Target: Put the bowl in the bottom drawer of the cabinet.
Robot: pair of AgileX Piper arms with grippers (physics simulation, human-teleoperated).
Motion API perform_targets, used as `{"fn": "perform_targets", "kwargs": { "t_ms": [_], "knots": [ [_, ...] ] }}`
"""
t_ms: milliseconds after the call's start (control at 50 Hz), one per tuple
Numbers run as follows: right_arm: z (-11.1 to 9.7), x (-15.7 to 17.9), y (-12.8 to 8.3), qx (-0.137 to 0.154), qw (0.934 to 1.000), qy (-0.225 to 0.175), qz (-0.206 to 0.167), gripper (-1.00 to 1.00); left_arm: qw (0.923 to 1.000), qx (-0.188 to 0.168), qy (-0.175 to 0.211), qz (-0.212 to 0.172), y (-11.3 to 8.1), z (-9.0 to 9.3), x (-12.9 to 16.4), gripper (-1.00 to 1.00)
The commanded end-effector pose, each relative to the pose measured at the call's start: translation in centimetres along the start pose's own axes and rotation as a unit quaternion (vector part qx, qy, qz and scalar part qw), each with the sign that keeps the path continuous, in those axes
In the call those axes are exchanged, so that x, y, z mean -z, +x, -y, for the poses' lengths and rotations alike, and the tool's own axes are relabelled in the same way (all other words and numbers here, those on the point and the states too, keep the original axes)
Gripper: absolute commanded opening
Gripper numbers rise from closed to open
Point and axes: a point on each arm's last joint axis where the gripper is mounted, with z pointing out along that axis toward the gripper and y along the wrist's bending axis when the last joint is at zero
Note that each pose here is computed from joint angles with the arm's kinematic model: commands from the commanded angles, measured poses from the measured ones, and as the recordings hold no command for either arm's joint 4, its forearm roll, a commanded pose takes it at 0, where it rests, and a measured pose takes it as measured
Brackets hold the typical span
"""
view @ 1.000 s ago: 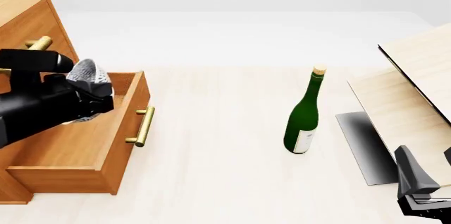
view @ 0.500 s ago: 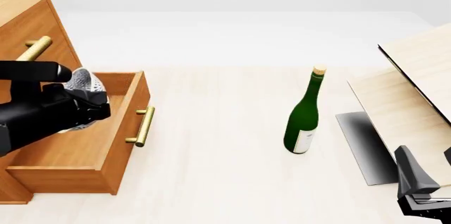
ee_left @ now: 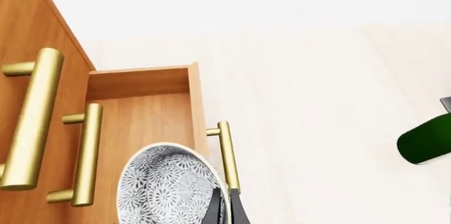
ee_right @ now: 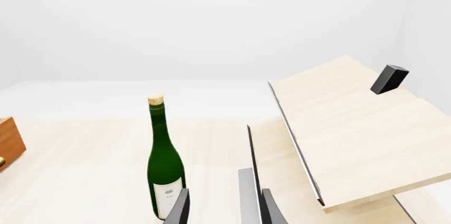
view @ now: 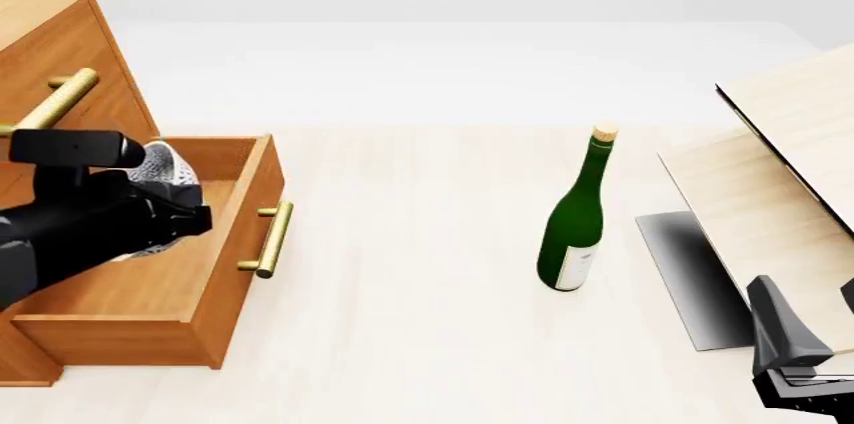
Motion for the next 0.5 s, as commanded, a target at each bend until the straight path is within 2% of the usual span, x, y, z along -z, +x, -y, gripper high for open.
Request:
{"fn": "perform_targets", "kwargs": {
  "t_ms": [20, 40, 80, 100, 120, 140, 180, 220, 240, 260, 320, 500],
  "knots": [
    [0.0, 0.0, 0.0, 0.000, 1.0000, 0.000, 0.000, 1.00, 1.0000, -0.003, -0.004, 0.000, 0.2, -0.2, -0.4, -1.00],
    [0.0, 0.0, 0.0, 0.000, 1.0000, 0.000, 0.000, 1.00, 1.0000, -0.002, -0.004, 0.000, -0.7, -0.1, 0.4, -1.00],
    [0.0, 0.0, 0.0, 0.000, 1.0000, 0.000, 0.000, 1.00, 1.0000, 0.000, -0.005, 0.000, -1.0, -0.1, 0.5, -1.00],
    [0.0, 0.0, 0.0, 0.000, 1.0000, 0.000, 0.000, 1.00, 1.0000, 0.000, -0.005, 0.001, -0.9, -0.1, 0.5, -1.00],
    [0.0, 0.0, 0.0, 0.000, 1.0000, 0.000, 0.000, 1.00, 1.0000, 0.002, -0.006, 0.001, 0.3, -0.3, -0.2, -1.00],
    [0.0, 0.0, 0.0, 0.000, 1.0000, 0.000, 0.000, 1.00, 0.9999, 0.005, -0.009, 0.004, -0.7, -0.4, 0.6, -1.00],
    [0.0, 0.0, 0.0, 0.000, 1.0000, 0.000, 0.000, 1.00, 0.9999, 0.011, -0.012, 0.006, 0.6, -0.6, 0.0, -1.00],
    [0.0, 0.0, 0.0, 0.000, 1.0000, 0.000, 0.000, 1.00, 0.9998, 0.013, -0.011, 0.004, -0.3, -0.5, 0.5, -1.00],
    [0.0, 0.0, 0.0, 0.000, 1.0000, 0.000, 0.000, 1.00, 0.9998, 0.016, -0.012, 0.003, -0.2, -0.5, 0.3, -1.00],
    [0.0, 0.0, 0.0, 0.000, 1.0000, 0.000, 0.000, 1.00, 0.9998, 0.016, -0.011, 0.002, 0.8, -0.6, -0.2, -1.00],
    [0.0, 0.0, 0.0, 0.000, 1.0000, 0.000, 0.000, 1.00, 0.9997, 0.018, -0.013, 0.002, -0.2, -0.6, 0.6, -1.00],
    [0.0, 0.0, 0.0, 0.000, 1.0000, 0.000, 0.000, 1.00, 0.9997, 0.019, -0.011, -0.009, 0.3, -0.5, -0.6, -1.00]
  ]
}}
